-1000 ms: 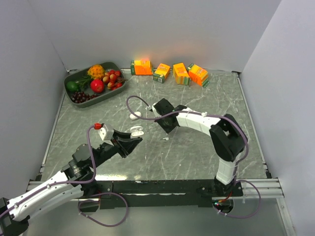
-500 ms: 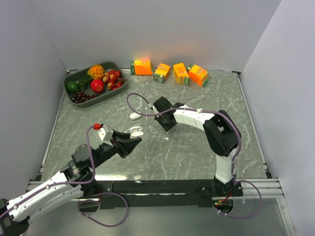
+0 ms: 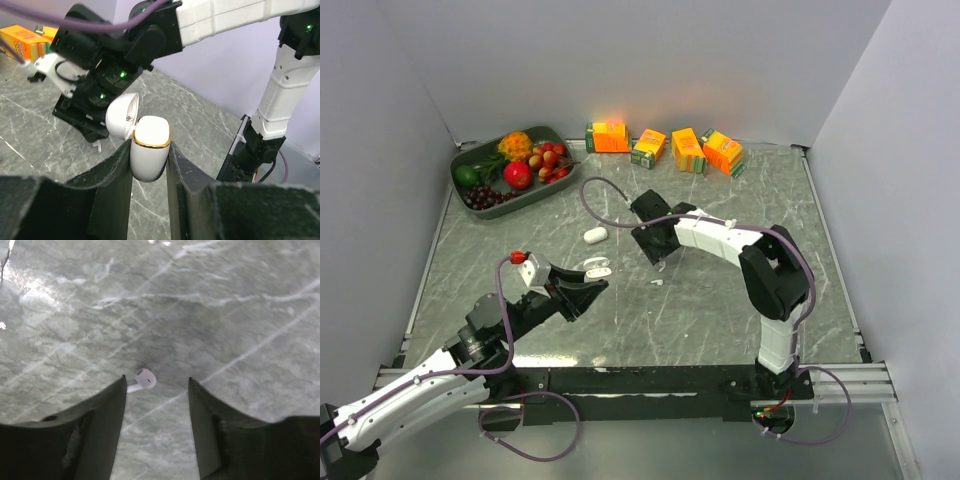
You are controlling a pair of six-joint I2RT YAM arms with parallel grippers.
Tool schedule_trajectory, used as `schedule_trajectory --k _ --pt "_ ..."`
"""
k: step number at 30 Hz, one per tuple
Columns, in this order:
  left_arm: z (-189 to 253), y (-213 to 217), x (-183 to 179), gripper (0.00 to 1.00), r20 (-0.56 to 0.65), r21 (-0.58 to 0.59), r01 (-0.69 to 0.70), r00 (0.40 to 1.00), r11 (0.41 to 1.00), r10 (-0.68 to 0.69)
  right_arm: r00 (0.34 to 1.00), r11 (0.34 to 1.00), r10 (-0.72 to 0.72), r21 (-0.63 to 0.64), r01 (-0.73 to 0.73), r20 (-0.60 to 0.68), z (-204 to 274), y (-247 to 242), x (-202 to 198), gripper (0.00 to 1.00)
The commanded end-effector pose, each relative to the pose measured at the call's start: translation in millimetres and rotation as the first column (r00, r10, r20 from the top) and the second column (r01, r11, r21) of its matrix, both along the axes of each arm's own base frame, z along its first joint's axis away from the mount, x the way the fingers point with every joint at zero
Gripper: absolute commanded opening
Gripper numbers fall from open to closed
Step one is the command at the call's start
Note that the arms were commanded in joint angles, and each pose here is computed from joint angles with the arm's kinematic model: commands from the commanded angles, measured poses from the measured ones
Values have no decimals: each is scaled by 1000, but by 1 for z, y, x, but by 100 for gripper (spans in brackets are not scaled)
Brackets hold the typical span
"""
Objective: Insert the wireless bluetooth earbuds into the charging case
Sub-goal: Pick up the earbud from the center of the board.
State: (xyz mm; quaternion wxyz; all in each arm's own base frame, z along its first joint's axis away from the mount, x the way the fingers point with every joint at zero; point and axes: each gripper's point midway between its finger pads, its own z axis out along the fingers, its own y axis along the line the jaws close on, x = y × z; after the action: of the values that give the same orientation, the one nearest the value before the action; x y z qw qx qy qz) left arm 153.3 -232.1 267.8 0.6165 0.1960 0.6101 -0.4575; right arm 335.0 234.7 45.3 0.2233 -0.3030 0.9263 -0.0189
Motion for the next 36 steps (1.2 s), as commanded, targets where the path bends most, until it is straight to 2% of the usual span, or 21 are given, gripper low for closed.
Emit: schedule_trajectory --k 1,3,5,6,9,15,18,24,33,36 --pt "16 1 -1 1 27 -31 -4 1000 1000 5 954 955 -272 160 250 130 72 -8 23 64" --pt "15 2 0 1 24 -33 -8 1000 999 9 897 877 -437 257 407 70 80 -13 23 64" --pt "16 1 0 1 24 -37 -6 1000 999 7 848 803 -529 303 514 -36 73 -14 14 61" --pt "15 1 1 1 22 -37 -9 1000 999 10 794 726 -599 352 591 -99 76 -10 10 59" --pt "16 2 2 1 17 -37 -14 1000 999 15 716 592 -653 423 686 -248 66 5 -5 56" --pt "15 4 2 1 12 -44 -22 1000 999 23 579 446 -716 382 809 -389 37 12 -20 56" --pt "15 6 6 1 1 -50 -50 999 998 50 542 410 -728 368 835 -420 30 15 -22 58" --pt "15 6 8 1 -3 -47 -57 998 997 57 500 391 -752 321 863 -429 16 16 -15 58" --pt "15 9 8 1 -2 -46 -67 998 997 67 463 389 -781 253 886 -419 -12 0 -15 53" --pt "15 8 8 1 0 -43 -65 998 997 65 470 404 -783 241 883 -408 -15 -3 -13 52"
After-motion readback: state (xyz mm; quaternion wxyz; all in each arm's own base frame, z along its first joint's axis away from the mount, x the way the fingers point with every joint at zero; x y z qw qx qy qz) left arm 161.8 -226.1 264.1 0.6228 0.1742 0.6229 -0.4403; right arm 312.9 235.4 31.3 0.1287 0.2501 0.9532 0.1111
